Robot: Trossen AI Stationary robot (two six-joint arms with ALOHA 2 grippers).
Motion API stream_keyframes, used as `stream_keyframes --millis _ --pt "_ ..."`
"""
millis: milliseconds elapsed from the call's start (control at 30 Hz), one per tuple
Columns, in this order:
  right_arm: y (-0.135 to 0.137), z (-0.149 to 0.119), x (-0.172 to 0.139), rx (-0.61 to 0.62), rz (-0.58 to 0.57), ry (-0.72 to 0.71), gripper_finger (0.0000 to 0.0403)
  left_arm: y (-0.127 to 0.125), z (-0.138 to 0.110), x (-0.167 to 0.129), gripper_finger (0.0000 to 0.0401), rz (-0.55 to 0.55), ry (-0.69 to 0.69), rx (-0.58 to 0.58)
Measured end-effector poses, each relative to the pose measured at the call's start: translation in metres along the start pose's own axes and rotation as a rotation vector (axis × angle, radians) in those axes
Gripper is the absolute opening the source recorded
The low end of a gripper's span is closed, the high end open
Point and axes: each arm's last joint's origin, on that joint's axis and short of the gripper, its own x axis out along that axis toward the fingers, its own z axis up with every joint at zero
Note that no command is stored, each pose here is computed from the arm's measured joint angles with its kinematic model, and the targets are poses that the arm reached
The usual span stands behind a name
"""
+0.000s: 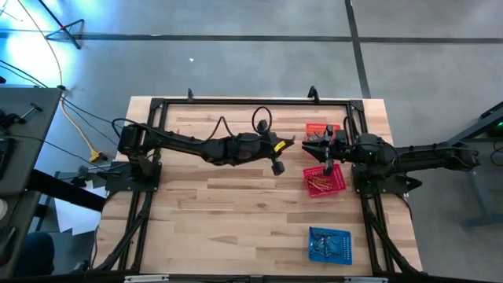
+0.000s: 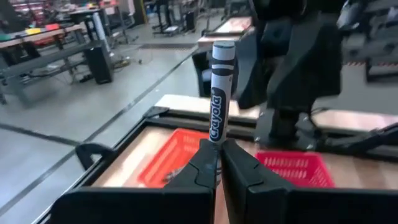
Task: Sort crayons
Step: Put the gray crayon into the orange bin
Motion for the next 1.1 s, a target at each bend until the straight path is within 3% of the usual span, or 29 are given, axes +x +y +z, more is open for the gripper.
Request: stream_keyframes --millis 267,467,633,1100 --pt "0.002 0.002 0.002 -0.005 0.004 -0.038 0.0069 -0.008 0.009 -0.001 0.0000 -0.140 -0.112 -0.039" --pt "0.004 0.004 0.003 -0.033 0.043 -0.057 0.0069 -0.012 0.009 -0.002 0.0000 -0.156 -0.117 -0.039" --pt "0.006 0.005 0.003 -0.127 0.113 -0.060 0.0074 -0.013 0.009 -0.002 0.0000 -0.159 -0.118 -0.039" --pt "0.007 0.006 0.003 -0.155 0.131 -0.071 0.0154 -0.022 0.009 -0.006 0.0000 -0.184 -0.119 -0.045"
